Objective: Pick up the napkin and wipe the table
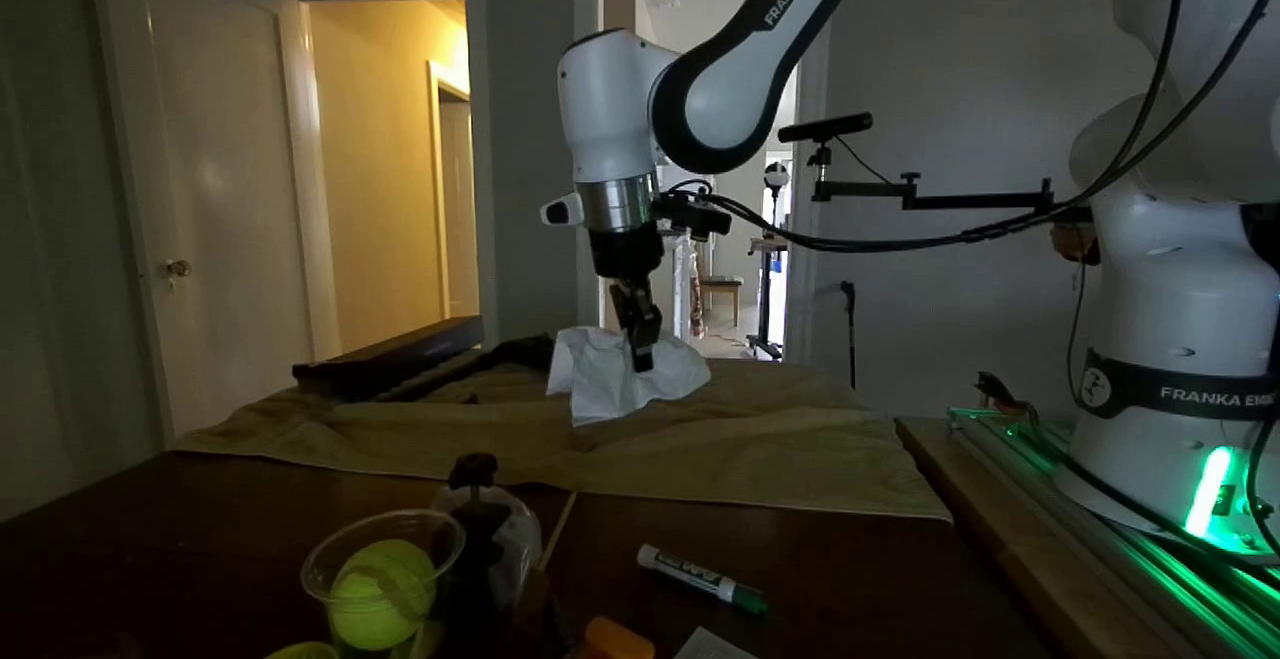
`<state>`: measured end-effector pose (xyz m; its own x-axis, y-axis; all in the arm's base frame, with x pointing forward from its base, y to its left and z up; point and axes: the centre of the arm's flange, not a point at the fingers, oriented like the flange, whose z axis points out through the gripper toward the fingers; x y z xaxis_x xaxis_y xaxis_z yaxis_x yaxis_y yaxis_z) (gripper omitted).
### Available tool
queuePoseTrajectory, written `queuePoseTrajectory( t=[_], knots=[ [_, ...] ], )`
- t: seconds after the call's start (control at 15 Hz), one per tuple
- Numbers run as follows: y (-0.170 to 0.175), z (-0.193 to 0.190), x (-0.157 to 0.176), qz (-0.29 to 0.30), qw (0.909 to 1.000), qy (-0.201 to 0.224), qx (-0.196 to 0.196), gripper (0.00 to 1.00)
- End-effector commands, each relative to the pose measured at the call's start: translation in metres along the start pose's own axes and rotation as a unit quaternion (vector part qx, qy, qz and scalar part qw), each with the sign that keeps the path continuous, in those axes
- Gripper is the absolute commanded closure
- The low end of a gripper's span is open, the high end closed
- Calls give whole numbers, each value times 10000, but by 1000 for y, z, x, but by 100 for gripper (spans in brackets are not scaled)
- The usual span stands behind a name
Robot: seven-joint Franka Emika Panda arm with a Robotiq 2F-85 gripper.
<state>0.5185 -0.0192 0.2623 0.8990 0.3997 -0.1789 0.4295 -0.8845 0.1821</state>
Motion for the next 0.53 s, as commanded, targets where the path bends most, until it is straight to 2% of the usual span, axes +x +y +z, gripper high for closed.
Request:
queuePoseTrajectory(
  t=[0.0, 0.27, 0.47],
  knots=[
    [28, -24, 19, -81, 9994, 324, -125, 99],
    [44, -43, 45, -40, 9981, 551, -270, 99],
    [47, -51, 53, -71, 9974, 691, -167, 99]
  ],
)
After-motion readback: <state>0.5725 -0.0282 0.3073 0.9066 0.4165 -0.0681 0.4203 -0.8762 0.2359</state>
